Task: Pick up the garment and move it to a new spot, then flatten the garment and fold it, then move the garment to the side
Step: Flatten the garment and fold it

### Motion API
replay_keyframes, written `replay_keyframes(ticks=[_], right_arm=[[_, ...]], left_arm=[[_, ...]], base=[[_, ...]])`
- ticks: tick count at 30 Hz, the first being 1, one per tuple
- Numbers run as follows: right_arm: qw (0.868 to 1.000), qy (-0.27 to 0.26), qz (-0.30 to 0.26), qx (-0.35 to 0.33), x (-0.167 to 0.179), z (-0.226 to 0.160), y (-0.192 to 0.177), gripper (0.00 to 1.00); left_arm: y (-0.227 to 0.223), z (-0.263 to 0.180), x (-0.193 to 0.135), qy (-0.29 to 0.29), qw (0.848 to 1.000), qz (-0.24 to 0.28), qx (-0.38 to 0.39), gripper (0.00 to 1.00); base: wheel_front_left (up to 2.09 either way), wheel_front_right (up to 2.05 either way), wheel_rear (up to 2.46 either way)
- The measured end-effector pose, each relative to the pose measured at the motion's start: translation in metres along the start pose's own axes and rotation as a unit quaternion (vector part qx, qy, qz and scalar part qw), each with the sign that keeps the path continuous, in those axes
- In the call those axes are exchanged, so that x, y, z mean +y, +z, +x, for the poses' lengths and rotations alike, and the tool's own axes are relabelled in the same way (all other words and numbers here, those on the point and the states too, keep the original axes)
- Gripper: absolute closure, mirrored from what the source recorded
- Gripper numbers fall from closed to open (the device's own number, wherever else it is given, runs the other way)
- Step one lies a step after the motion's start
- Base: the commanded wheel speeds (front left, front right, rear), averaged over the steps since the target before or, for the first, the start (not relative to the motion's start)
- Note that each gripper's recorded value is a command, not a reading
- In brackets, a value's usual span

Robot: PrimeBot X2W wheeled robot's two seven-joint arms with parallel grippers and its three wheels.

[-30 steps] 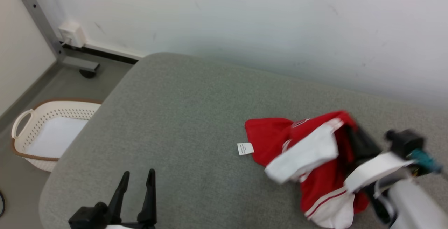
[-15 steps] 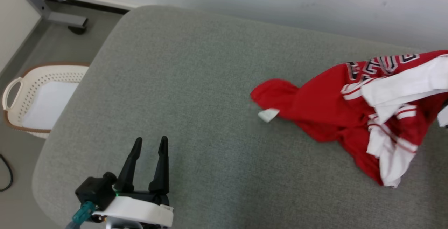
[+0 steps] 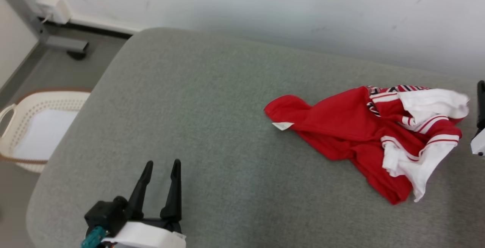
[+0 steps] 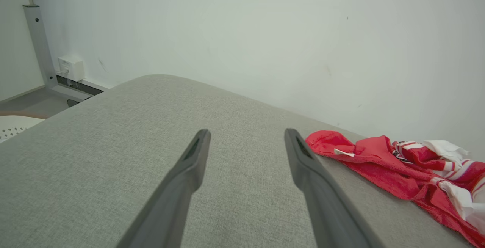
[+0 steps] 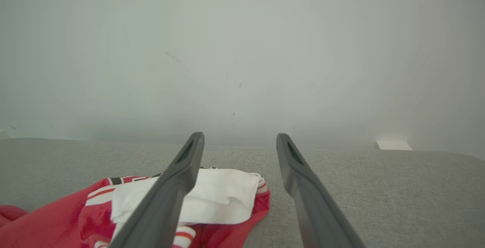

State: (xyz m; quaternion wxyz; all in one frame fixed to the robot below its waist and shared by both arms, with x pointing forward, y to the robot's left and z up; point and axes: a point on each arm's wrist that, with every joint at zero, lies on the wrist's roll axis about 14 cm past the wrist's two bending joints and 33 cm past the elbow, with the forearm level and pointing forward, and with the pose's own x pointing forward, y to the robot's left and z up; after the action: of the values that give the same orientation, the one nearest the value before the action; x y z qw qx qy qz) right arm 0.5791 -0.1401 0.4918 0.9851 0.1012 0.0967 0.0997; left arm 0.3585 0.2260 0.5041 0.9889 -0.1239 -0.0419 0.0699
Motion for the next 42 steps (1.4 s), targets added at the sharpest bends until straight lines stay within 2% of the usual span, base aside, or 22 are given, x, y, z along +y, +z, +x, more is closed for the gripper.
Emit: replay_keyframes(ticks=[4, 8, 13, 18, 22, 27, 36, 42], right_arm=[[0.999, 0.016, -0.012, -0.044, 0.009, -0.025, 0.023, 0.00], [0.995, 0.055, -0.013, -0.086, 0.032, -0.058, 0.038, 0.00], [0.983, 0.073, 0.025, -0.168, 0.037, -0.112, 0.065, 0.00], [0.979, 0.046, 0.039, -0.194, 0.029, -0.167, 0.041, 0.00], [0.980, 0.022, 0.051, -0.191, 0.028, -0.196, 0.019, 0.00], [0.983, -0.001, 0.056, -0.177, 0.021, -0.211, 0.001, 0.00], [0.983, -0.014, 0.054, -0.173, 0.014, -0.214, -0.003, 0.00], [0.983, -0.027, 0.049, -0.172, 0.006, -0.216, -0.004, 0.00]], left_arm=[[0.002, -0.007, -0.010, -0.016, 1.000, -0.004, -0.005, 0.00], [0.006, -0.013, -0.021, -0.037, 0.999, -0.008, -0.011, 0.00], [0.010, -0.012, -0.042, -0.070, 0.997, -0.015, -0.019, 0.00], [0.012, -0.010, -0.060, -0.097, 0.995, -0.020, -0.022, 0.00], [0.009, -0.010, -0.066, -0.105, 0.994, -0.020, -0.019, 0.00], [0.005, -0.008, -0.077, -0.122, 0.992, -0.022, -0.012, 0.00], [-0.017, -0.005, -0.106, -0.166, 0.985, -0.030, 0.023, 0.00], [-0.057, -0.010, -0.163, -0.254, 0.962, -0.032, 0.092, 0.00]], base=[[0.00, 0.00, 0.00], [0.00, 0.00, 0.00], [0.00, 0.00, 0.00], [0.00, 0.00, 0.00], [0.00, 0.00, 0.00], [0.00, 0.00, 0.00], [0.00, 0.00, 0.00], [0.00, 0.00, 0.00]])
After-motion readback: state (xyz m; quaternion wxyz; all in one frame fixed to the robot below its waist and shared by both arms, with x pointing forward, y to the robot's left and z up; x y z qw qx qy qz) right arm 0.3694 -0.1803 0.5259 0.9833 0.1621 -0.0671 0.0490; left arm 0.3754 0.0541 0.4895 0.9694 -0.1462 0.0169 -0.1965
